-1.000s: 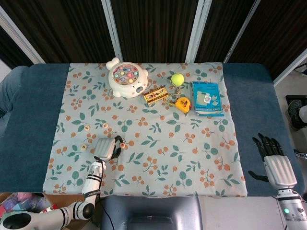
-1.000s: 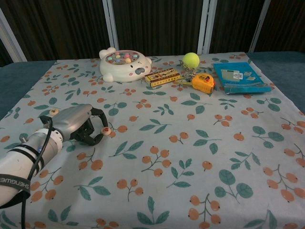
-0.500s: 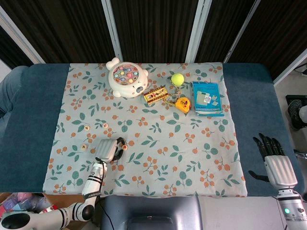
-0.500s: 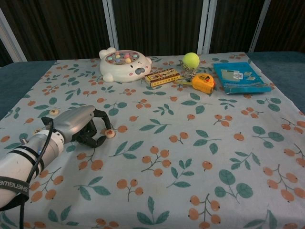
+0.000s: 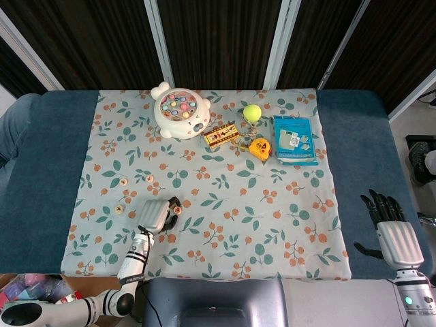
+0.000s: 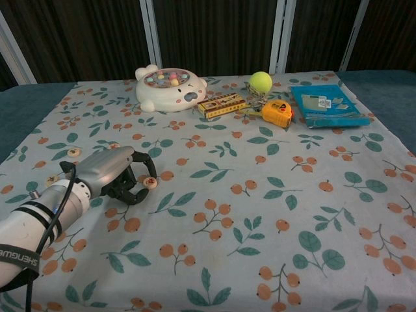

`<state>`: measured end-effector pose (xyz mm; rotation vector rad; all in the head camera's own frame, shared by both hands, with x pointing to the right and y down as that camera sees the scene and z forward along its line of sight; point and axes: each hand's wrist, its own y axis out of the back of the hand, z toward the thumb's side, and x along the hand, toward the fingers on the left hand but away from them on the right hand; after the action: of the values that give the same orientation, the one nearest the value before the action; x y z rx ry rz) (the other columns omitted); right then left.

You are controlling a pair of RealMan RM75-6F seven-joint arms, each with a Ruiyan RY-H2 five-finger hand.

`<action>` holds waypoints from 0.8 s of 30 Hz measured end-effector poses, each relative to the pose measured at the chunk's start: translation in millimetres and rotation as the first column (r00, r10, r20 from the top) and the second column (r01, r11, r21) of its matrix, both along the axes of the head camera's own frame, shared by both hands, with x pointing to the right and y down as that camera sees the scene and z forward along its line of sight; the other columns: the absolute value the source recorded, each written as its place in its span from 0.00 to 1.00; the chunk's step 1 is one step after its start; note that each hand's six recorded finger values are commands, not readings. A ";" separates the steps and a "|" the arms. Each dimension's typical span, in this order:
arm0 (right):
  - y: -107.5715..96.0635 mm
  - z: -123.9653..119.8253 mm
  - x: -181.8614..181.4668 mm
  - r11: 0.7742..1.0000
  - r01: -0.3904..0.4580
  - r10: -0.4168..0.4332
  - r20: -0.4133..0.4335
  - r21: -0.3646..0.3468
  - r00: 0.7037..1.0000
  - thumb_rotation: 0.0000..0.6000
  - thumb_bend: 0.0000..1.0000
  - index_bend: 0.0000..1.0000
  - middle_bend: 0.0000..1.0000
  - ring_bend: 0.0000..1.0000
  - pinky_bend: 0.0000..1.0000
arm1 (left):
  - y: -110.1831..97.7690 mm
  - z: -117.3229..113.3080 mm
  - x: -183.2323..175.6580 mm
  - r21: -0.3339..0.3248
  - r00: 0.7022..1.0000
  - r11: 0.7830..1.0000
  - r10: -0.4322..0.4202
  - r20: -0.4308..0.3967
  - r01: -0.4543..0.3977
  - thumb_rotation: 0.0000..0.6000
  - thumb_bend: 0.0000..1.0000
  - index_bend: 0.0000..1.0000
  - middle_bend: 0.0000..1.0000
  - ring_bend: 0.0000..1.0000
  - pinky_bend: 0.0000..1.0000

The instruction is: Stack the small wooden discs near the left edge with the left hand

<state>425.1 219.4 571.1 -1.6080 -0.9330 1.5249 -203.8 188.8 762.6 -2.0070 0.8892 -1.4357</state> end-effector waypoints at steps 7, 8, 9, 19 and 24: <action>-0.1 0.2 0.2 1.000 0.001 -0.001 -0.002 -0.001 1.000 1.00 0.15 0.00 0.00 0.00 0.00 | 0.1 0.3 1.6 0.002 1.000 1.000 -0.003 -0.004 0.003 1.00 0.44 0.42 1.00 1.00 1.00; -0.1 0.3 0.2 1.000 0.000 0.000 -0.002 0.000 1.000 1.00 0.15 0.00 0.00 0.00 0.00 | 0.2 0.3 1.7 0.002 1.000 1.000 -0.003 -0.005 0.003 1.00 0.44 0.43 1.00 1.00 1.00; -0.1 0.2 0.1 1.000 0.000 0.000 -0.001 0.000 1.000 1.00 0.15 0.00 0.00 0.00 0.00 | 0.2 0.3 1.8 0.003 1.000 1.000 -0.003 -0.005 0.003 1.00 0.44 0.44 1.00 1.00 1.00; 0.2 0.3 -0.1 1.000 0.000 0.000 -0.001 -0.002 1.000 1.00 0.15 0.00 0.00 0.00 0.00 | 1.5 0.1 2.3 0.001 1.000 1.000 -0.003 -0.010 0.003 1.00 0.44 0.47 1.00 1.00 1.00; 0.1 -0.2 0.2 1.000 0.000 0.000 0.000 -0.001 1.000 1.00 0.15 0.00 0.00 0.00 0.00 | 0.3 -2.3 1.9 0.007 1.000 1.000 -0.009 -0.018 0.010 1.00 0.44 0.48 1.00 1.00 1.00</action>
<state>425.3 219.5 570.9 -1.6089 -0.9325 1.5259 -201.9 189.2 760.4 -2.0157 0.9115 -1.4196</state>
